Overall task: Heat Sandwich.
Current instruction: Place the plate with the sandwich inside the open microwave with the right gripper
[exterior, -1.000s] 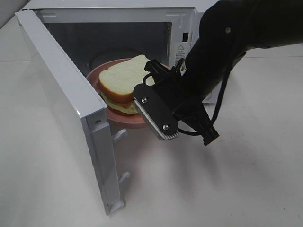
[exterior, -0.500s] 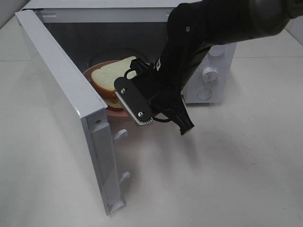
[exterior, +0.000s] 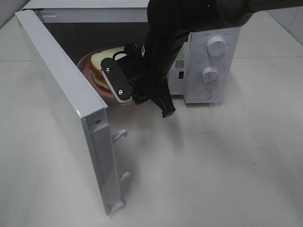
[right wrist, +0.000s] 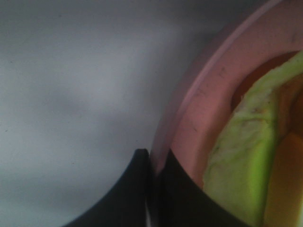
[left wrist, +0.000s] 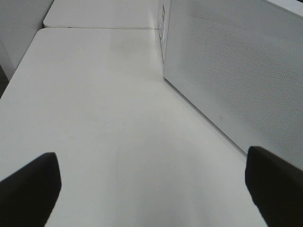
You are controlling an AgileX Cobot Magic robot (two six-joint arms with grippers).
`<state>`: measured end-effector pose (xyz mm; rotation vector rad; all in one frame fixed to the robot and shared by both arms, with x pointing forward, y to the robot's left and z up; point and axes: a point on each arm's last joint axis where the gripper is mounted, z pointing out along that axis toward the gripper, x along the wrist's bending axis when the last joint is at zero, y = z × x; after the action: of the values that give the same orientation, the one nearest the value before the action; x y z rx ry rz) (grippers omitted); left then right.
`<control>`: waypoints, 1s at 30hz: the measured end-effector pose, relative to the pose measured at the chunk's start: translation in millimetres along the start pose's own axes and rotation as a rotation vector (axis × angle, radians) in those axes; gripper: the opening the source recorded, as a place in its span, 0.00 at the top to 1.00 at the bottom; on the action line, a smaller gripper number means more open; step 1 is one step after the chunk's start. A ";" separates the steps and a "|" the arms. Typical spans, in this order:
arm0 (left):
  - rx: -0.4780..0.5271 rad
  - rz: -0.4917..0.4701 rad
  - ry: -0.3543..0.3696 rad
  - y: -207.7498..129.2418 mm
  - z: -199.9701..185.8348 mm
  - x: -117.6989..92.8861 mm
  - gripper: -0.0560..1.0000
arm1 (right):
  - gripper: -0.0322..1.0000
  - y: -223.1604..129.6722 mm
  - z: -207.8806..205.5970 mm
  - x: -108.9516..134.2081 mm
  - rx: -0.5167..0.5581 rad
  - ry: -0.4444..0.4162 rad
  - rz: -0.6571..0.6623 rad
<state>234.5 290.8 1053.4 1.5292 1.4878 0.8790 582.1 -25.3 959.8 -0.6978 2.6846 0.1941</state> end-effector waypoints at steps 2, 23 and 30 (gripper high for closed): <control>0.000 0.000 0.000 0.0 0.0 0.0 0.01 | 0.93 0.2 1.1 -1.7 0.000 -0.002 0.011; 0.000 0.000 0.000 0.0 0.0 0.0 0.01 | 0.93 -5.2 34.4 -33.0 0.028 -0.037 0.119; 0.000 0.000 0.000 0.0 0.0 0.0 0.01 | 0.93 -13.5 42.5 -38.3 0.036 -0.045 0.137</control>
<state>234.5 290.8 1053.4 1.5292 1.4878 0.8790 633.0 -10.6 934.2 -0.4931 2.6871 0.1930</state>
